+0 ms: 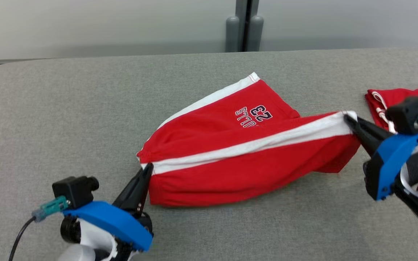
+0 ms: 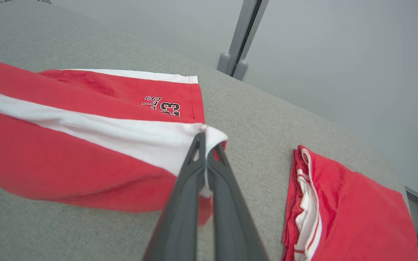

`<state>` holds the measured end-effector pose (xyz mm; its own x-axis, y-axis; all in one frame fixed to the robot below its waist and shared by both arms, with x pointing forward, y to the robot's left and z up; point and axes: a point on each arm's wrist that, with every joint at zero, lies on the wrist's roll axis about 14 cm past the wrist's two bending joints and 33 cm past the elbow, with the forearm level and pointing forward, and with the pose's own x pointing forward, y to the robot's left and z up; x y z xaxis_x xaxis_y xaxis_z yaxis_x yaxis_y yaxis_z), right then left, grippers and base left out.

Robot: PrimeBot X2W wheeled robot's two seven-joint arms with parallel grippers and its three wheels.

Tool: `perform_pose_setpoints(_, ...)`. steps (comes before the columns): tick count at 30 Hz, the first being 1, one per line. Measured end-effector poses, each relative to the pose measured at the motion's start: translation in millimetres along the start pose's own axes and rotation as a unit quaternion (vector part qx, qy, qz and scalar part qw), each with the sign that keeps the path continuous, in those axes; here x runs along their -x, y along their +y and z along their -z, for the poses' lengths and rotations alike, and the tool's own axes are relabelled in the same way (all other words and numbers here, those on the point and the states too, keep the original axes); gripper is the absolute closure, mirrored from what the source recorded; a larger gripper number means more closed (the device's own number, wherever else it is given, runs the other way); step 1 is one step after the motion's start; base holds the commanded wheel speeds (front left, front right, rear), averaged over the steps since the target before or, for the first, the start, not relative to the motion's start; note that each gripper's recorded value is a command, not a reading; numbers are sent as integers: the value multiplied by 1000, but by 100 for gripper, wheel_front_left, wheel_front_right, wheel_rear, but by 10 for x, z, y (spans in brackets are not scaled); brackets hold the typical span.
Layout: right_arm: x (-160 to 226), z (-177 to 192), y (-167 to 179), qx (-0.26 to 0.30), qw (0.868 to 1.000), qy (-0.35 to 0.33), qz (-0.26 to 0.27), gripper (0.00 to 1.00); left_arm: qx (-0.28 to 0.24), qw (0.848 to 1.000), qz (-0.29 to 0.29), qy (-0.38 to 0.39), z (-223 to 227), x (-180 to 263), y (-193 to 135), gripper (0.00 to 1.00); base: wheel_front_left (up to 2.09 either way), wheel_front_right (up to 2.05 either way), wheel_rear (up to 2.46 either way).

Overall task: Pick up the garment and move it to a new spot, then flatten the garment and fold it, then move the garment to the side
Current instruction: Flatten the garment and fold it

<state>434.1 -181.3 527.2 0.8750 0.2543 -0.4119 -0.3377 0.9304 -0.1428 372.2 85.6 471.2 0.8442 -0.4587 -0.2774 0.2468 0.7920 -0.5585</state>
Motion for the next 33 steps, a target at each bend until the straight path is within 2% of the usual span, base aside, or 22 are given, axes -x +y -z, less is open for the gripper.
perform_pose_setpoints(6, -596, -262, 40, 10, 999, -10, -33, 100, 15, 999, -46, -14, -106, -264, 277, 100, 0, 0, 0)
perform_pose_setpoints(13, -1206, -340, 138, 20, 998, -2, -58, 100, 23, 994, -103, -28, -69, -427, 598, 100, 0, 0, 0)
perform_pose_setpoints(24, -1836, -140, 271, 14, 997, 21, -73, 100, 31, 991, -126, -22, 71, -645, 805, 100, 0, 0, 0)
perform_pose_setpoints(25, -1872, -122, 288, 15, 997, 21, -74, 82, 32, 991, -125, -21, 84, -665, 808, 100, 0, 0, 0)
perform_pose_setpoints(26, -1902, -103, 301, 15, 997, 22, -75, 51, 33, 991, -125, -19, 101, -679, 813, 100, 0, 0, 0)
perform_pose_setpoints(27, -1927, -82, 310, 16, 997, 22, -76, 0, 34, 991, -125, -17, 115, -689, 818, 100, 0, 0, 0)
perform_pose_setpoints(28, -1948, -60, 304, 15, 997, 24, -74, 0, 34, 991, -125, -17, 121, -698, 824, 89, 0, 0, 0)
perform_pose_setpoints(29, -1964, -47, 296, 14, 997, 24, -73, 0, 34, 991, -125, -18, 119, -708, 825, 58, 0, 0, 0)
perform_pose_setpoints(30, -1982, -77, 302, 13, 997, 13, -72, 0, 35, 992, -123, -21, 111, -722, 818, 0, 0, 0, 0)
perform_pose_setpoints(33, -1980, -185, 347, 9, 997, -12, -75, 0, 38, 992, -120, -28, 98, -721, 795, 0, 0, 0, 0)
